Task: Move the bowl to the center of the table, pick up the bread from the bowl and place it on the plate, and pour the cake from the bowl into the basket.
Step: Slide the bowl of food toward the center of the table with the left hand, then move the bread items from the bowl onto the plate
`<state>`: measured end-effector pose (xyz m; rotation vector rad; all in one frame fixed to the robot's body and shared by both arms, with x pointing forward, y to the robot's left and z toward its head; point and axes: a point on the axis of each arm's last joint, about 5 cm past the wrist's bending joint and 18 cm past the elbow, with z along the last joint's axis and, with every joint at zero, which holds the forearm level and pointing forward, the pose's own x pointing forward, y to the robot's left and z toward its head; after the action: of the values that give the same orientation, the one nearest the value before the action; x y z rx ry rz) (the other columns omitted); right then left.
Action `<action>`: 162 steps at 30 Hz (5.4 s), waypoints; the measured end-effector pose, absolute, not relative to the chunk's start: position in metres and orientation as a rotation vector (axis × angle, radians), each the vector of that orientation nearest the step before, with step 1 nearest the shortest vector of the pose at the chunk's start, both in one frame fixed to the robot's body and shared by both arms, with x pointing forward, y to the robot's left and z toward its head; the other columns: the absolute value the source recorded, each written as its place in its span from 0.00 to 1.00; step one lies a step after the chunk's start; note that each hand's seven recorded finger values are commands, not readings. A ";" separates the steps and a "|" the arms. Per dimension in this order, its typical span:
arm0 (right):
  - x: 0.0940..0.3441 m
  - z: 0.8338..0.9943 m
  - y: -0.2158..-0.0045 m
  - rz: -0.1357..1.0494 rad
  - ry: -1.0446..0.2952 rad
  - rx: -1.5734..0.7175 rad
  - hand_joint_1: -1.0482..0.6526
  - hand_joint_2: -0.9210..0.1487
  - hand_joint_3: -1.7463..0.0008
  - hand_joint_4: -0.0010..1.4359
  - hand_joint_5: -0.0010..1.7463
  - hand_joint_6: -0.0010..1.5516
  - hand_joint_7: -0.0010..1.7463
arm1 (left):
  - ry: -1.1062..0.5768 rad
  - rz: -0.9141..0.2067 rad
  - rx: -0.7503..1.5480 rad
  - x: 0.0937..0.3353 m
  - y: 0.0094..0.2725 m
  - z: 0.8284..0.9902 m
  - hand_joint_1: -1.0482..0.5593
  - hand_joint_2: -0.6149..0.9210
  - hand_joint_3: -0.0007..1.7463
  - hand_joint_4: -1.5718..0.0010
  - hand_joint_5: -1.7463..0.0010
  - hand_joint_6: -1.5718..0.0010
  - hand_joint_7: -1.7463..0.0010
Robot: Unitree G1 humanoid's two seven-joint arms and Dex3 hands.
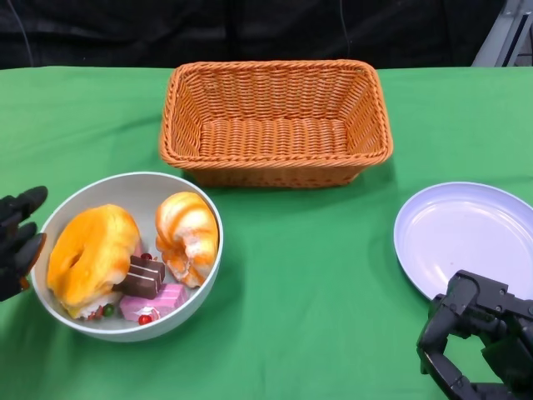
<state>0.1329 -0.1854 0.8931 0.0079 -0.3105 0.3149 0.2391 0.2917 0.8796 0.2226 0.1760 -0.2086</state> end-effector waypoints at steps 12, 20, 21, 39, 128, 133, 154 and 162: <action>0.133 0.893 -0.185 0.315 -0.311 0.008 0.50 0.42 0.41 0.51 1.00 0.42 0.79 | 0.265 -0.280 0.112 0.240 0.282 0.888 0.08 1.00 0.44 0.95 1.00 0.99 1.00; 0.133 0.893 -0.185 0.316 -0.312 0.011 0.50 0.42 0.42 0.51 0.99 0.42 0.79 | 0.301 -0.296 0.020 0.236 0.275 0.893 0.10 1.00 0.43 0.99 1.00 1.00 1.00; 0.133 0.893 -0.185 0.316 -0.312 0.011 0.50 0.42 0.42 0.51 0.99 0.42 0.79 | 0.306 -0.298 0.013 0.236 0.274 0.894 0.10 1.00 0.43 0.99 1.00 1.00 1.00; 0.133 0.893 -0.185 0.315 -0.313 0.015 0.51 0.43 0.41 0.51 1.00 0.42 0.79 | 0.375 -0.395 -0.116 0.228 0.253 0.906 0.11 1.00 0.42 1.00 1.00 1.00 1.00; 0.133 0.893 -0.179 0.309 -0.323 0.004 0.53 0.42 0.41 0.51 0.98 0.43 0.78 | 0.160 -0.260 -0.092 0.211 0.197 0.906 0.15 1.00 0.33 0.92 0.97 0.94 0.98; 0.133 0.893 -0.179 0.308 -0.323 0.004 0.54 0.44 0.39 0.51 0.97 0.43 0.77 | 0.020 -0.210 -0.105 0.211 0.199 0.901 0.21 1.00 0.21 0.78 0.91 0.81 0.95; 0.132 0.890 -0.186 0.279 -0.313 0.012 0.53 0.46 0.37 0.51 0.95 0.43 0.75 | -0.299 -0.045 -0.011 0.202 0.214 0.877 0.60 1.00 0.09 0.41 0.79 0.41 0.88; 0.132 0.890 -0.190 0.267 -0.318 0.013 0.53 0.49 0.34 0.49 0.94 0.42 0.76 | -0.440 -0.007 0.109 0.207 0.218 0.868 0.66 0.91 0.34 0.40 0.32 0.33 0.59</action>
<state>0.1316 -0.1901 0.8901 0.0126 -0.3184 0.2665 0.2070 0.2178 0.8679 0.1086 -0.4402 -0.0066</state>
